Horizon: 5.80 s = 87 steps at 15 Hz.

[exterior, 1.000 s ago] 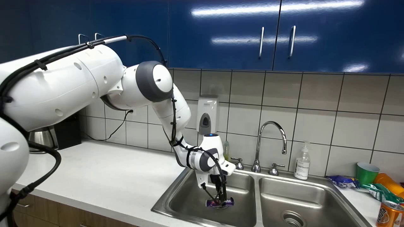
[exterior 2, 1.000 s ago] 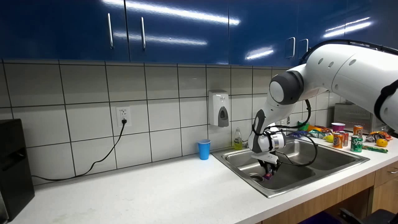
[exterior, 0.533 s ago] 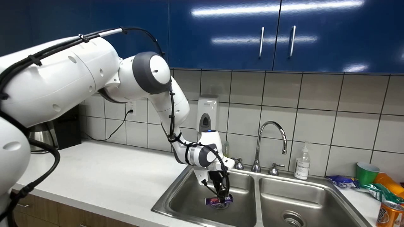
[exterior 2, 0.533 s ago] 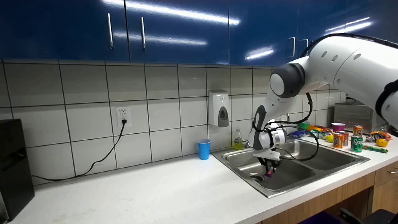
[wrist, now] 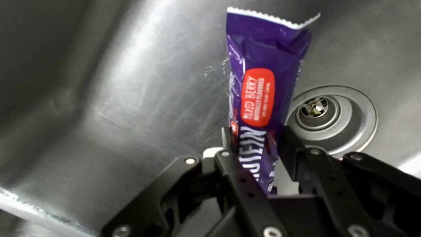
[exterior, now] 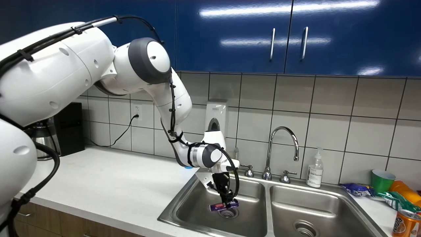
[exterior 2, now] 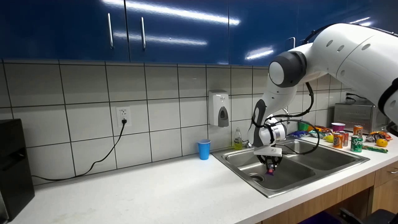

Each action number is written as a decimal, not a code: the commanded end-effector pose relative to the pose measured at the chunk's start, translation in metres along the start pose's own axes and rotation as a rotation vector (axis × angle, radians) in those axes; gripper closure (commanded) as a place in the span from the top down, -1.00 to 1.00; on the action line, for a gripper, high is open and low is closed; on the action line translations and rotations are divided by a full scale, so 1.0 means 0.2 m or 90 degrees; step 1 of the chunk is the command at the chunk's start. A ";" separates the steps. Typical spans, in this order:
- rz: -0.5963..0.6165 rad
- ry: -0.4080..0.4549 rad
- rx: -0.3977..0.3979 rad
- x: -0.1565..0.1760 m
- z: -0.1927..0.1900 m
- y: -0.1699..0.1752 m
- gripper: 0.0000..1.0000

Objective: Move the candy bar to the counter on the left

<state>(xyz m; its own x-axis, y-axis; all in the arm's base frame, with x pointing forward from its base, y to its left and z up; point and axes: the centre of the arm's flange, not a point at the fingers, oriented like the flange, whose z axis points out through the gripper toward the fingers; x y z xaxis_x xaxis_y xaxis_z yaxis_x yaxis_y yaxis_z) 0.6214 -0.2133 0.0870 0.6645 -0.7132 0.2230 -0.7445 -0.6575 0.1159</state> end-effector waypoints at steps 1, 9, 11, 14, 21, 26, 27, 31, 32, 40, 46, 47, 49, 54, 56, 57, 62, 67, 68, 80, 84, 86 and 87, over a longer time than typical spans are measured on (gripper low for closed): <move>-0.042 -0.008 -0.014 -0.10 -0.17 0.08 -0.74; -0.080 -0.010 -0.030 -0.21 -0.33 0.21 -0.74; -0.097 -0.010 -0.033 -0.24 -0.36 0.22 -0.74; -0.129 -0.006 -0.036 -0.30 -0.39 0.22 -0.74; -0.212 0.022 -0.032 -0.43 -0.46 0.21 -0.74; -0.265 0.039 -0.023 -0.50 -0.50 0.19 -0.74; -0.277 0.039 -0.021 -0.52 -0.51 0.18 -0.74; -0.325 0.045 -0.021 -0.58 -0.54 0.14 -0.74; -0.337 0.047 -0.022 -0.60 -0.55 0.12 -0.74; -0.414 0.052 -0.013 -0.75 -0.60 0.03 -0.74; -0.484 0.045 -0.007 -0.88 -0.60 -0.06 -0.74; -0.498 0.045 -0.008 -0.90 -0.60 -0.07 -0.74; -0.524 0.041 -0.006 -0.96 -0.60 -0.11 -0.74; -0.573 0.038 0.002 -1.08 -0.60 -0.19 -0.74; -0.588 0.037 0.004 -1.11 -0.61 -0.21 -0.74; -0.594 0.038 0.003 -1.13 -0.60 -0.22 -0.74; -0.636 0.032 0.005 -1.22 -0.60 -0.24 -0.74; -0.673 0.029 0.011 -1.30 -0.59 -0.26 -0.74; -0.680 0.030 0.011 -1.32 -0.59 -0.26 -0.74; -0.718 0.013 0.018 -1.41 -0.55 -0.29 0.28; -0.710 0.007 0.018 -1.40 -0.54 -0.29 0.85; -0.702 0.008 0.019 -1.39 -0.55 -0.28 1.00; -0.690 0.010 0.018 -1.38 -0.57 -0.28 1.00</move>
<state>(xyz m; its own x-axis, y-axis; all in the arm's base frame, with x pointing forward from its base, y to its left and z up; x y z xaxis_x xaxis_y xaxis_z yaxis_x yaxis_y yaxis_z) 0.4729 0.0523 0.1175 0.9633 0.2677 0.0190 0.2550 -0.9351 0.2462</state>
